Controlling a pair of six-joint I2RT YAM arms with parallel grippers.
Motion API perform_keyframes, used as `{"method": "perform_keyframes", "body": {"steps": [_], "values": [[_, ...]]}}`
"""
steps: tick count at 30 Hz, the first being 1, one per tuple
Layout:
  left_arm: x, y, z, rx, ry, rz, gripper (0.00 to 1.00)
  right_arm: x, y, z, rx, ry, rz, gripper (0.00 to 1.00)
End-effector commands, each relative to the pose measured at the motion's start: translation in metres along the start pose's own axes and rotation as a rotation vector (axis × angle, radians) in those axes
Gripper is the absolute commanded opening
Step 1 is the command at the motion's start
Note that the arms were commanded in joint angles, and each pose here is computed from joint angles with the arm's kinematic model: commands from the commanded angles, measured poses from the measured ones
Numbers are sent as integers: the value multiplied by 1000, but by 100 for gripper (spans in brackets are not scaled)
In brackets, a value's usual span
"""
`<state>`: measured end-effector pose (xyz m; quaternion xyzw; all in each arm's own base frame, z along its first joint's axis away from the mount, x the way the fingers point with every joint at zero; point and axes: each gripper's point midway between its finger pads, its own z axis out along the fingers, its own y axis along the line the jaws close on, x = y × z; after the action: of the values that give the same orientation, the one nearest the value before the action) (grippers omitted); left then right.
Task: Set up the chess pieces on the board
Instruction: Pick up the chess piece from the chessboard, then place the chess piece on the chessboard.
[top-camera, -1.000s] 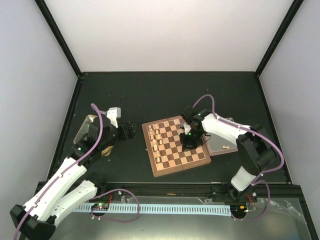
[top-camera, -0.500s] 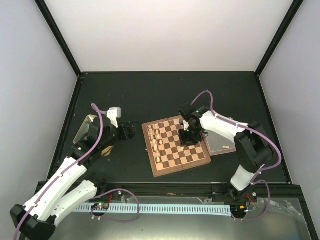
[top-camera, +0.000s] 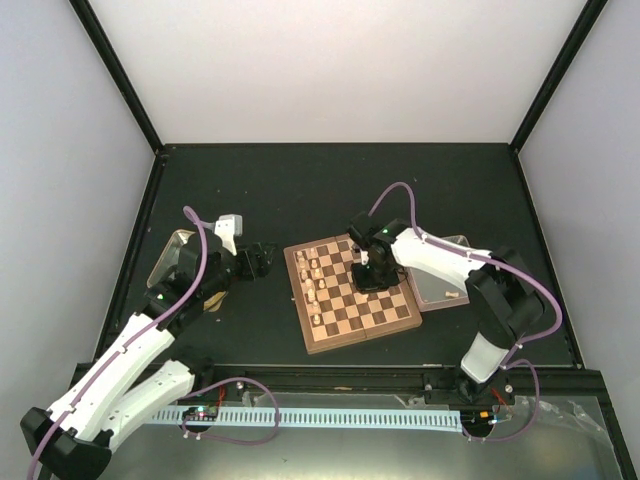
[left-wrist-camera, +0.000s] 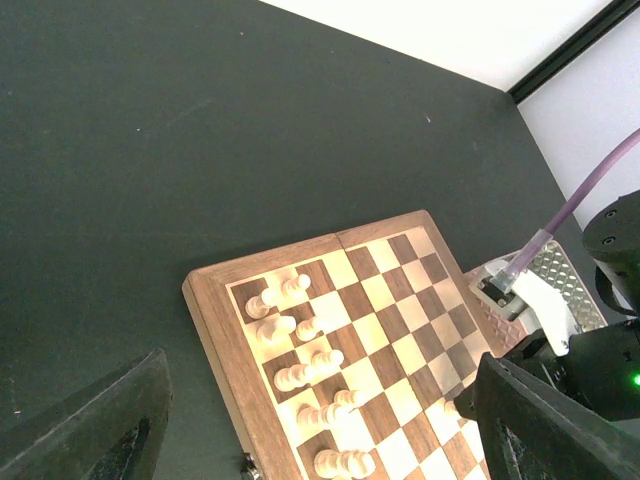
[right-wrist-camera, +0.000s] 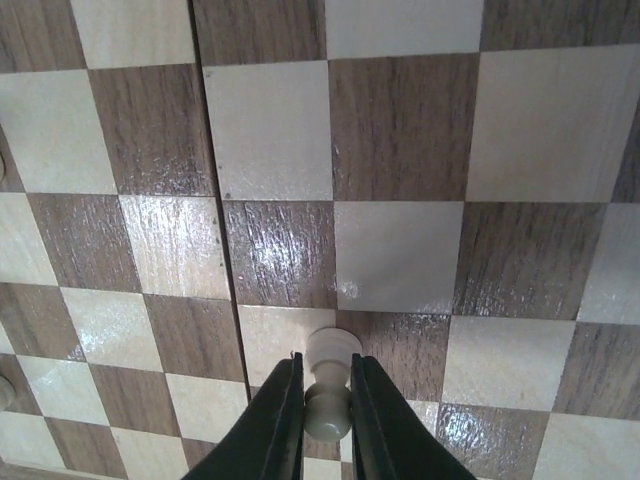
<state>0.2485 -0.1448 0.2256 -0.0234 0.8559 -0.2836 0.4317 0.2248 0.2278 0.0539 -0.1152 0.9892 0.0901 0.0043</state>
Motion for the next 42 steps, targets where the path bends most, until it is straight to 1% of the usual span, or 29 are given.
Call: {"method": "perform_keyframes", "body": {"steps": [1, 3, 5, 12, 15, 21, 27, 42], "values": [[-10, -3, -4, 2, -25, 6, 84, -8, 2, -8, 13, -56, 3, 7], [-10, -3, -5, -1, -27, 5, 84, -9, 3, -10, 13, -62, 0, 2], [-10, -3, -5, 1, -27, 6, 84, -9, 6, -13, 15, -70, -14, 1], [-11, -2, -5, -3, -29, 6, 84, -10, 34, -28, 10, -114, -90, 2], [-12, -2, -7, -7, -34, 7, 84, -13, 54, -26, 26, -130, -127, 2], [-14, -1, -9, -16, -41, 8, 84, -31, 83, -19, 29, -175, -149, 4], [-15, -1, -11, -19, -45, 9, 84, -32, 105, 0, -43, -137, -151, 4], [-14, 2, -11, -31, -44, 19, 84, -28, 107, 14, -35, -91, -160, 8]]}}
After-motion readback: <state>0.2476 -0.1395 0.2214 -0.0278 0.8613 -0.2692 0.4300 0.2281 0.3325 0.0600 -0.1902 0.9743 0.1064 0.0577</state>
